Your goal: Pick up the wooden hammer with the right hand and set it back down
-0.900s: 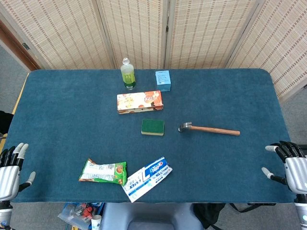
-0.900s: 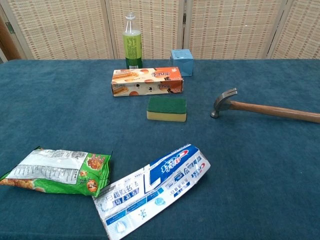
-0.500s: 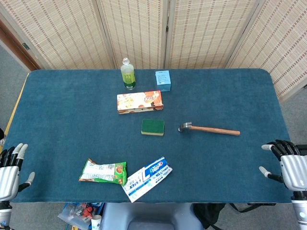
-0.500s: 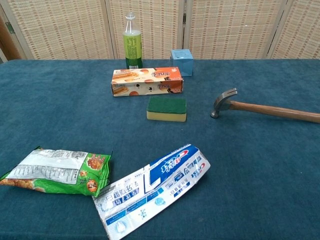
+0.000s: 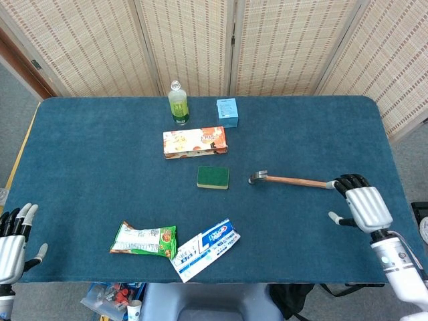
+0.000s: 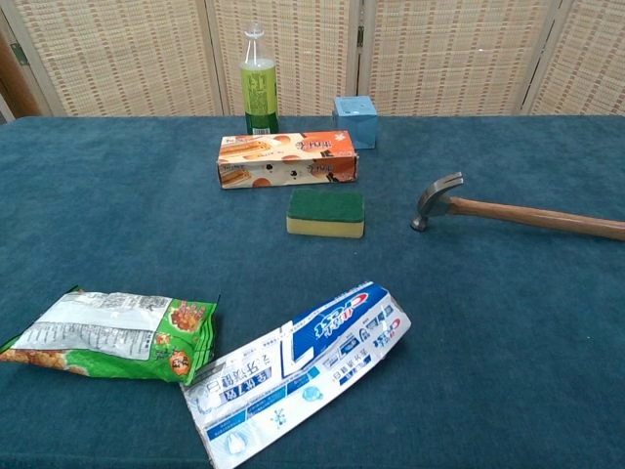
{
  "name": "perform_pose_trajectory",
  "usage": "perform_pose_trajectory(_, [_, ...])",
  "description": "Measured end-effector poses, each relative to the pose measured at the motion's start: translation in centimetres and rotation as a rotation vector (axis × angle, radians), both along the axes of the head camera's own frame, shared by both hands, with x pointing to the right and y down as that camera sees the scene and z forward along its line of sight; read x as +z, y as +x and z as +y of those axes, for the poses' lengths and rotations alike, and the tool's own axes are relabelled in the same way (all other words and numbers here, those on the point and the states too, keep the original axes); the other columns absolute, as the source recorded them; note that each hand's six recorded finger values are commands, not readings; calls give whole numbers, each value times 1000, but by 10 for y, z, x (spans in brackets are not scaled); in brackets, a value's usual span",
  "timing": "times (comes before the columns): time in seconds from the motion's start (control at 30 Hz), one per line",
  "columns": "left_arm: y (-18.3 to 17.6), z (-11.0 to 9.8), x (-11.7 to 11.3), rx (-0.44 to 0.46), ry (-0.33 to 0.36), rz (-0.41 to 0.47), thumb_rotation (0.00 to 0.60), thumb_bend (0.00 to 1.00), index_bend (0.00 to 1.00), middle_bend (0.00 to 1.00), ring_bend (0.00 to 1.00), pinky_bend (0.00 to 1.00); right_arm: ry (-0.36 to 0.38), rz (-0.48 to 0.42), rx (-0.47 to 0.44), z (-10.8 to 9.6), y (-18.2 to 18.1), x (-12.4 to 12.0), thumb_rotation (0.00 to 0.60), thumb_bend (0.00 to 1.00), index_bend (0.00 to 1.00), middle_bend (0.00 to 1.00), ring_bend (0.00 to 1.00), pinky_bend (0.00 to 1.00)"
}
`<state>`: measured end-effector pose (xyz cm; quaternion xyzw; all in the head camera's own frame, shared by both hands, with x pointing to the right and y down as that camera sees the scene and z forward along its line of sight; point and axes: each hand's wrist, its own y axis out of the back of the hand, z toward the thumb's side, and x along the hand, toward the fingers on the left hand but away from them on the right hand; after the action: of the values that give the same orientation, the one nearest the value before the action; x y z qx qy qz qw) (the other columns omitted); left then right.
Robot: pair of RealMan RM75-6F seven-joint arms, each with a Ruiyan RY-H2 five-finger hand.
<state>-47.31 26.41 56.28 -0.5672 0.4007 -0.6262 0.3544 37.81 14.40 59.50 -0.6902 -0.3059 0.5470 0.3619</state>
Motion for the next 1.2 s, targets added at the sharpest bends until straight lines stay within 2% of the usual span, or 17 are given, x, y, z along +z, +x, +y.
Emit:
perform_pose_trajectory(0.07, [-2,2,-1,-6,0,-2,600,295,13,38,54,0,-30,8,-23,-9,-11,10,600,191,289,199,111,146])
perform_pose_trajectory(0.17, [-4,4,-2,-11,-2,-6,600,295,13,38,54,0,-74,16,-53,-23,-31,28,600,191,289,197,107,146])
perform_pose_trajectory(0.3, [-4,5,-2,-12,-7,0,600,295,13,38,54,0,-119,6,-77,-40,-60,52,600,192,289,228,106,146])
perform_pose_trajectory(0.6, [-7,6,-1,-19,-16,-5,600,295,14,38,54,0,-169,11,-70,-68,-91,96,600,228,284,301,106,146])
perform_pose_trajectory(0.93, [-14,10,0,-37,-22,-14,600,295,14,38,54,0,-231,44,-68,-78,-109,137,600,233,284,305,106,146])
perform_pose_trajectory(1.2, [-19,13,0,-53,-26,-20,600,295,14,38,54,0,-279,61,-65,-78,-120,160,600,318,284,357,106,146])
